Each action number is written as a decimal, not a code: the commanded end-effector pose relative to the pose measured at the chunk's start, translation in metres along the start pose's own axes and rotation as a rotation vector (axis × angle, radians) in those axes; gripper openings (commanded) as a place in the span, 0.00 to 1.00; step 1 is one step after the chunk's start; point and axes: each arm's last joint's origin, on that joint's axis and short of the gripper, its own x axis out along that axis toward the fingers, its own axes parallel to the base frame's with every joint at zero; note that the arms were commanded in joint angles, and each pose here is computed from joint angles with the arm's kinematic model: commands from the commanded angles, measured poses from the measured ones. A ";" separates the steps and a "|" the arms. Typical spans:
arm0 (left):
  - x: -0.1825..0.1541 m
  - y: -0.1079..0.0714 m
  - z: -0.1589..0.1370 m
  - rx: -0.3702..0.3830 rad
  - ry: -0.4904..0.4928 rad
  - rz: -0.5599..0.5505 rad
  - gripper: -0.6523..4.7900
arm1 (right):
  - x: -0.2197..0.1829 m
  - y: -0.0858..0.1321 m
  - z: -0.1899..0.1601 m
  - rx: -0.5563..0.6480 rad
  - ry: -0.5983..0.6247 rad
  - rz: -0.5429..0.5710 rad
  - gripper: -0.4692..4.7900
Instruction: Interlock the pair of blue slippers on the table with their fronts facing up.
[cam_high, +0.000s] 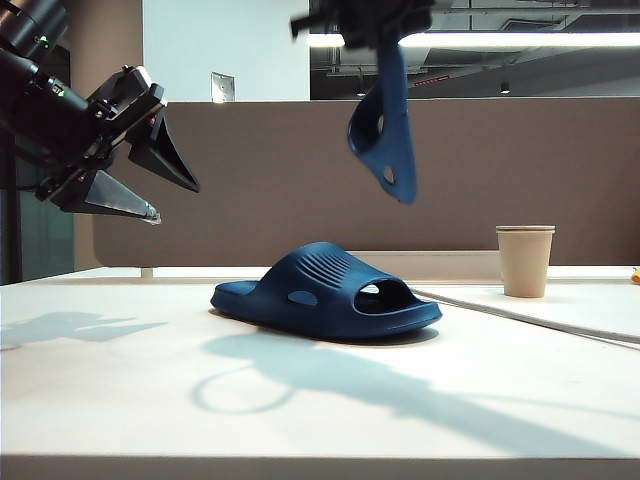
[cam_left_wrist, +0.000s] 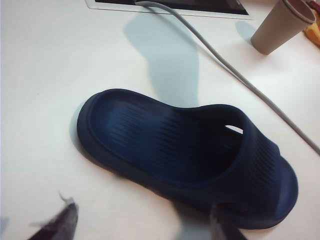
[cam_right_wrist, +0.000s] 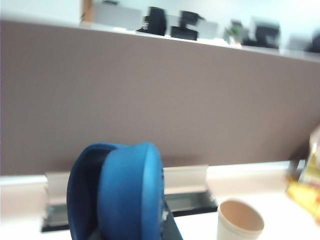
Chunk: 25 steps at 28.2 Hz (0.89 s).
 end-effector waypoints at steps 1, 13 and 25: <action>-0.002 -0.001 0.003 -0.043 -0.018 -0.015 0.75 | -0.013 -0.002 0.004 0.221 0.051 -0.035 0.09; -0.015 -0.010 0.010 -0.049 -0.051 -0.023 0.75 | -0.062 -0.035 0.002 0.337 0.259 0.291 0.09; -0.125 -0.012 0.028 -0.080 -0.196 -0.029 0.74 | -0.056 -0.069 0.015 0.499 0.466 0.846 0.09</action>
